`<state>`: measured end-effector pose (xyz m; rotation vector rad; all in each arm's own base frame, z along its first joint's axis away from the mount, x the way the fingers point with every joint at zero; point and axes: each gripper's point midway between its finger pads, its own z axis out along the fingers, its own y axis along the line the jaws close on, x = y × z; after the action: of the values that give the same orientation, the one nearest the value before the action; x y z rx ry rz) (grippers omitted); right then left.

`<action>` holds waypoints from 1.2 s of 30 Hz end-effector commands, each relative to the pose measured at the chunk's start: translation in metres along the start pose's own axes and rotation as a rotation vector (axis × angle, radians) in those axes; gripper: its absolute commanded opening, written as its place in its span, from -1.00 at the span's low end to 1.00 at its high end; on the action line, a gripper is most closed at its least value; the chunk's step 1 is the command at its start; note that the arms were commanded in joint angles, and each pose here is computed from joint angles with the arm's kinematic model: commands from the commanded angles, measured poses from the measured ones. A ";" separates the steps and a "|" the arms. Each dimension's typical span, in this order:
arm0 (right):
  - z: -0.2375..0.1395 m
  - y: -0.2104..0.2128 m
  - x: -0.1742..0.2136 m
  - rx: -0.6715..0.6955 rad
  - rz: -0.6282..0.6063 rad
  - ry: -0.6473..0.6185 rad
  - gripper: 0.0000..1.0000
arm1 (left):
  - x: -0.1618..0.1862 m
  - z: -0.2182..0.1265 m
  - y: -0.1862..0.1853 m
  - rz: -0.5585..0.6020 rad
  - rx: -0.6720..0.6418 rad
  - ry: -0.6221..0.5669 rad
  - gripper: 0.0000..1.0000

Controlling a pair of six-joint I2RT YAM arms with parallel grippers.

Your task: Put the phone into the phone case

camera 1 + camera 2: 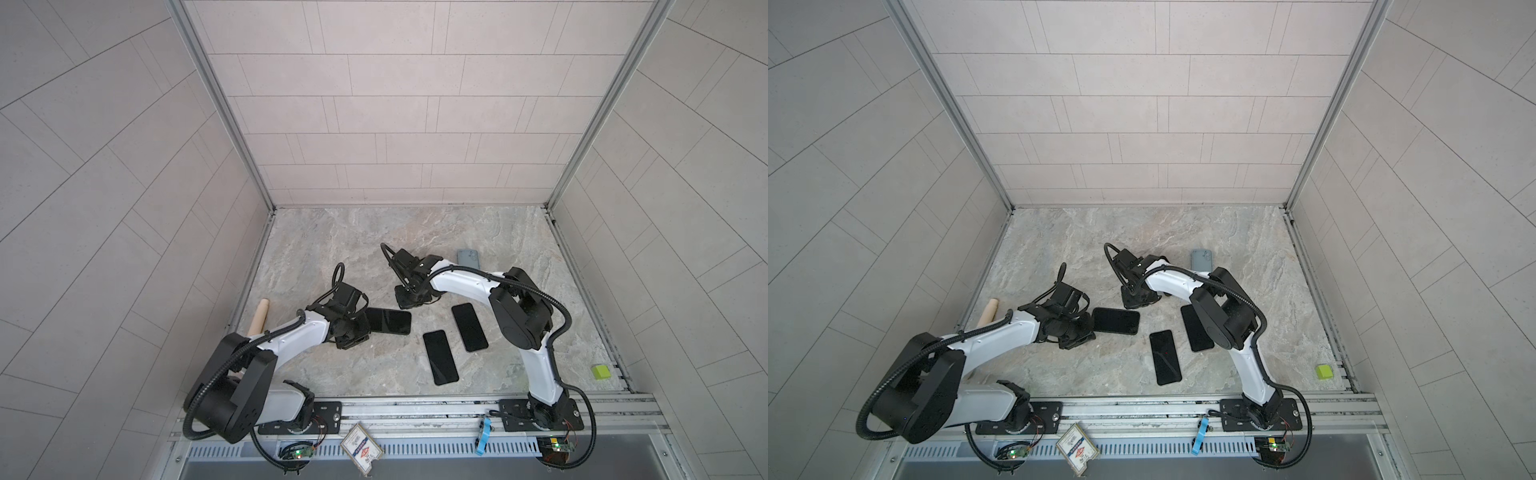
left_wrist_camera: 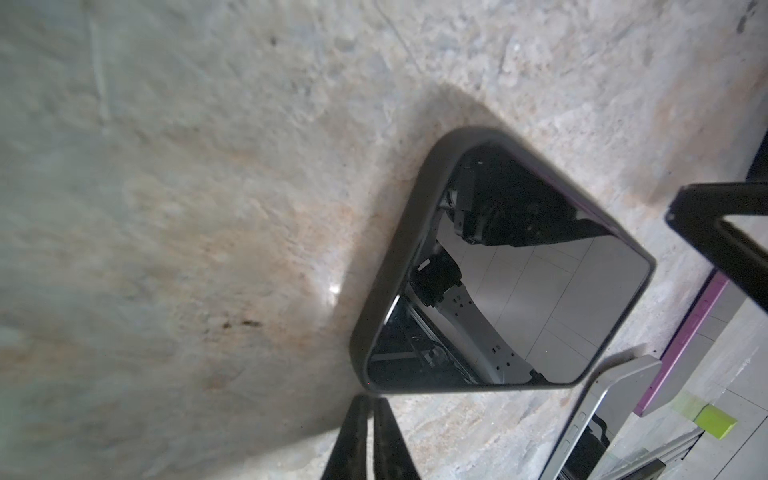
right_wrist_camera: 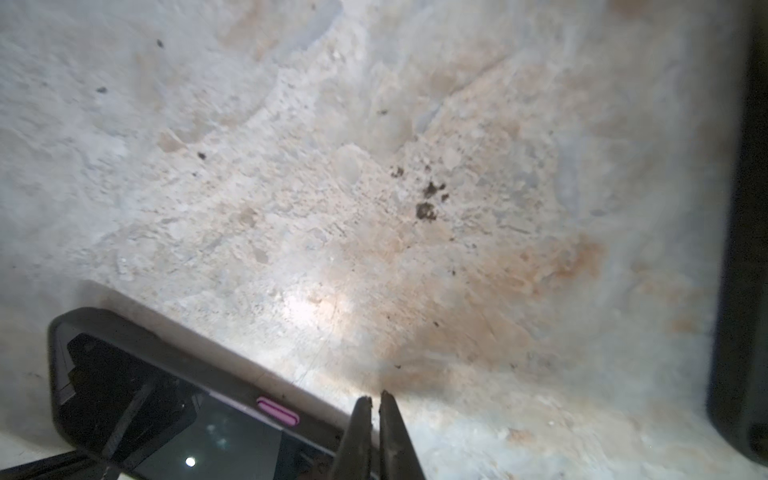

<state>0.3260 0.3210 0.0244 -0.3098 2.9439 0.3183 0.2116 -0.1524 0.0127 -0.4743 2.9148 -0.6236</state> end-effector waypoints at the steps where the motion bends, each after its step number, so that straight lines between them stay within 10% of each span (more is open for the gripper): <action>1: 0.019 -0.002 0.014 -0.015 0.009 0.057 -0.79 | -0.001 0.004 0.004 0.007 -0.034 0.006 -0.74; 15: -0.001 0.030 0.103 -0.109 0.021 0.077 -0.81 | -0.027 0.015 -0.026 0.047 -0.011 0.024 -0.74; 23: -0.025 0.032 0.088 -0.039 -0.042 0.016 -0.77 | -0.025 -0.008 -0.023 0.050 -0.016 -0.029 -0.74; 36: -0.036 0.058 0.047 -0.021 -0.082 -0.026 -0.52 | -0.035 -0.178 -0.048 0.071 0.151 -0.453 -0.70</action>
<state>0.2582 0.3680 0.0731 -0.3960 2.8668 0.4553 0.2315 -0.1420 0.1677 -0.3824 2.4983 -0.7467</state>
